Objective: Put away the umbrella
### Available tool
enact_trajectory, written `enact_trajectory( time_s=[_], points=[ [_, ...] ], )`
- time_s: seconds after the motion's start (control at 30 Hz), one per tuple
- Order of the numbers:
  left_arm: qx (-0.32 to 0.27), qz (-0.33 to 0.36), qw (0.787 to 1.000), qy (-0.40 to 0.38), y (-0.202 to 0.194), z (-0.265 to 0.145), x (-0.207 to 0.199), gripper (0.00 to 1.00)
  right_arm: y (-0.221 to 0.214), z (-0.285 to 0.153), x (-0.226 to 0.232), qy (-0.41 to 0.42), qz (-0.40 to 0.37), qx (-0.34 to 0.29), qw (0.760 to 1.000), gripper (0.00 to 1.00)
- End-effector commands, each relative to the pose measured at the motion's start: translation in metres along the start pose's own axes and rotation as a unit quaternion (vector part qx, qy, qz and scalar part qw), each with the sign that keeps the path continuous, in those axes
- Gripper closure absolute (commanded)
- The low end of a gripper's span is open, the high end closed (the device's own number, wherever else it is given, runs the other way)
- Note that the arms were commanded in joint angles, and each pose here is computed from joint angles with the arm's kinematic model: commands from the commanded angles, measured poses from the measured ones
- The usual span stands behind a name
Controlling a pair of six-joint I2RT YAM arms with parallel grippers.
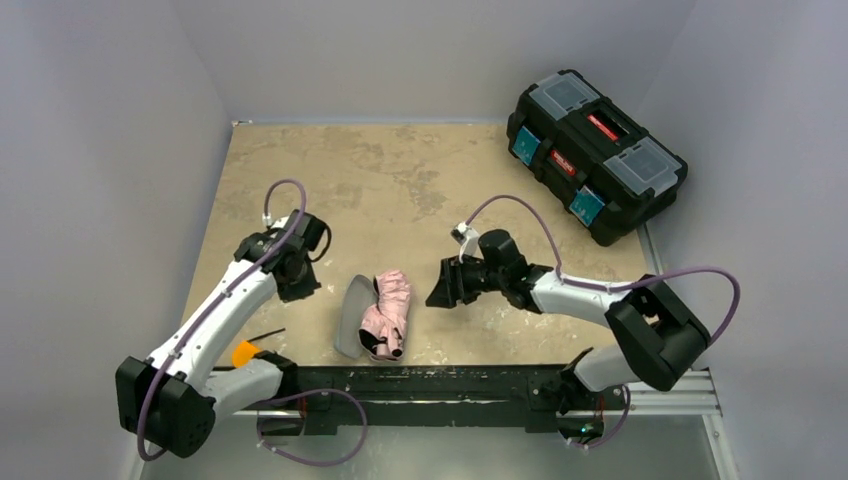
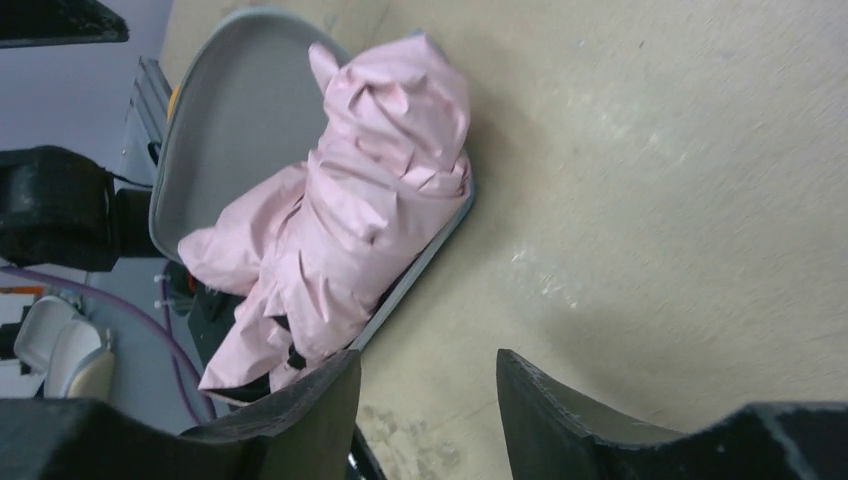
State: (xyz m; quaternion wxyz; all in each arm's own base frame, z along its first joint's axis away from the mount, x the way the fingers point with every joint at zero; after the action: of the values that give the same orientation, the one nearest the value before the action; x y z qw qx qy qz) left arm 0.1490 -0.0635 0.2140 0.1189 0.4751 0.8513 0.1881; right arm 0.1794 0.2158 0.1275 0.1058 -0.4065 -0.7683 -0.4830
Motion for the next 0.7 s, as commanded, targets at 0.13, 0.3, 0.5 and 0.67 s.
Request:
enact_trajectory(
  time_s=[0.13, 0.3, 0.5, 0.67],
  points=[
    [0.076, -0.036, 0.996, -0.040, -0.026, 0.040, -0.009, 1.00, -0.009, 0.003, 0.042, 0.079, -0.014, -0.011, 0.997, 0.54],
    [0.081, 0.000, 0.988, -0.129, -0.043, 0.049, -0.028, 1.00, -0.021, 0.020, 0.033, 0.077, 0.033, 0.003, 0.996, 0.48],
    [0.074, 0.039, 0.983, -0.162, -0.056, 0.041, -0.045, 1.00, -0.032, 0.039, 0.031, 0.137, 0.073, 0.002, 0.988, 0.45],
    [0.073, 0.054, 0.978, -0.188, -0.060, 0.037, -0.051, 1.00, -0.033, 0.048, 0.037, 0.170, 0.076, 0.003, 0.983, 0.33]
  ],
)
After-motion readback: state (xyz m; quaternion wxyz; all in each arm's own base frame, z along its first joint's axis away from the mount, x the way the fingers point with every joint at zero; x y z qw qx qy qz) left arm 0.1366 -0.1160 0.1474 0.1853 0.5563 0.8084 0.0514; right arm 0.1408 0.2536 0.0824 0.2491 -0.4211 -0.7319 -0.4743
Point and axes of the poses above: each gripper's point midway between its finger pads, its own z axis out along the fingers, its own x axis along the line the jaws close on, y = z × x, the point moved 10 cm from there along -z, back along the fingers, and after that the axes turned 10 degrees about -z, right-handed, at the moved point
